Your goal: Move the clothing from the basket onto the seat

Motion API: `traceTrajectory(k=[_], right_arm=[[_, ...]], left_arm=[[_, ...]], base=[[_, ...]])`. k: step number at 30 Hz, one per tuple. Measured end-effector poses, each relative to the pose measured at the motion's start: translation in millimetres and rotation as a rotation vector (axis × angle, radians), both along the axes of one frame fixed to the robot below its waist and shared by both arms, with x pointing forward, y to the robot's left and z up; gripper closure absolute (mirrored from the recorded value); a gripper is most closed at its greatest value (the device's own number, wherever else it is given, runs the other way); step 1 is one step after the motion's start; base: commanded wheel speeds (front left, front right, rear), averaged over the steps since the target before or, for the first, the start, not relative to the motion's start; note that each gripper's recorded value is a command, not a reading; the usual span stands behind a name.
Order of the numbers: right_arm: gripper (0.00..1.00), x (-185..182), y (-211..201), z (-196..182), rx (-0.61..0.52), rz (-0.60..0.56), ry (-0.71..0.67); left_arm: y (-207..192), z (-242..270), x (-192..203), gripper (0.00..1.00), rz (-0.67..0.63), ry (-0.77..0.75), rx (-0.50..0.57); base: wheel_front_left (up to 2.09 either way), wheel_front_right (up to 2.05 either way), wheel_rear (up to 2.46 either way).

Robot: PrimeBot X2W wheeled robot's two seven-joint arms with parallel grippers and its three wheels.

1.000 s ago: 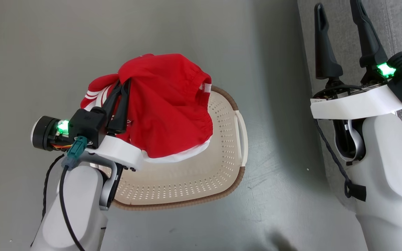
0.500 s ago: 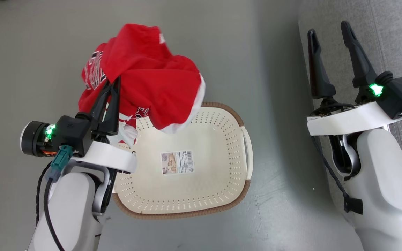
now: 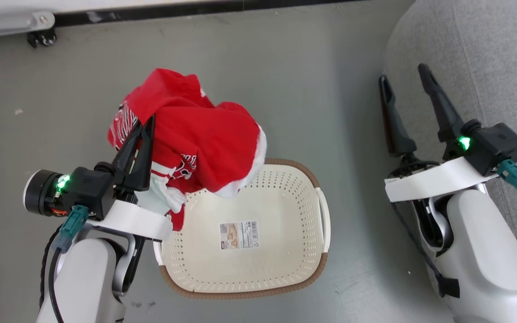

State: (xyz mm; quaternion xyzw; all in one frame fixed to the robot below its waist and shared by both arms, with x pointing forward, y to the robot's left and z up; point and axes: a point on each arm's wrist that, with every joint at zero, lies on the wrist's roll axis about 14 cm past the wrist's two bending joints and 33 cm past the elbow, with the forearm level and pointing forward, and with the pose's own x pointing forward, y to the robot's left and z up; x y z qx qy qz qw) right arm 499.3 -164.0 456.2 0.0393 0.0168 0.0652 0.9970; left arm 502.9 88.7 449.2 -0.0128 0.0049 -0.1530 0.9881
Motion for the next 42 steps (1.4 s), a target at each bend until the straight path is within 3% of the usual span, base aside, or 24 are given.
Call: traceTrajectory(k=[8,25,42], right_arm=[[0.0,-15.6,17.1,15.0,0.011,0.055,-0.019],[0.0,-64.3,86.6,46.2,0.019,0.297,-0.055],[0.0,-120.5,123.0,55.9,-0.024,0.505,0.001]], left_arm=[[8.8,30.2,-14.1,1.0,0.008,-0.059,0.0],[23.4,87.0,-45.7,1.0,0.009,-0.184,0.028],[6.1,128.5,-78.0,1.0,-0.082,-0.293,0.043]], base=[[0.0,0.0,0.0],[0.0,0.0,0.0],[0.0,0.0,0.0]])
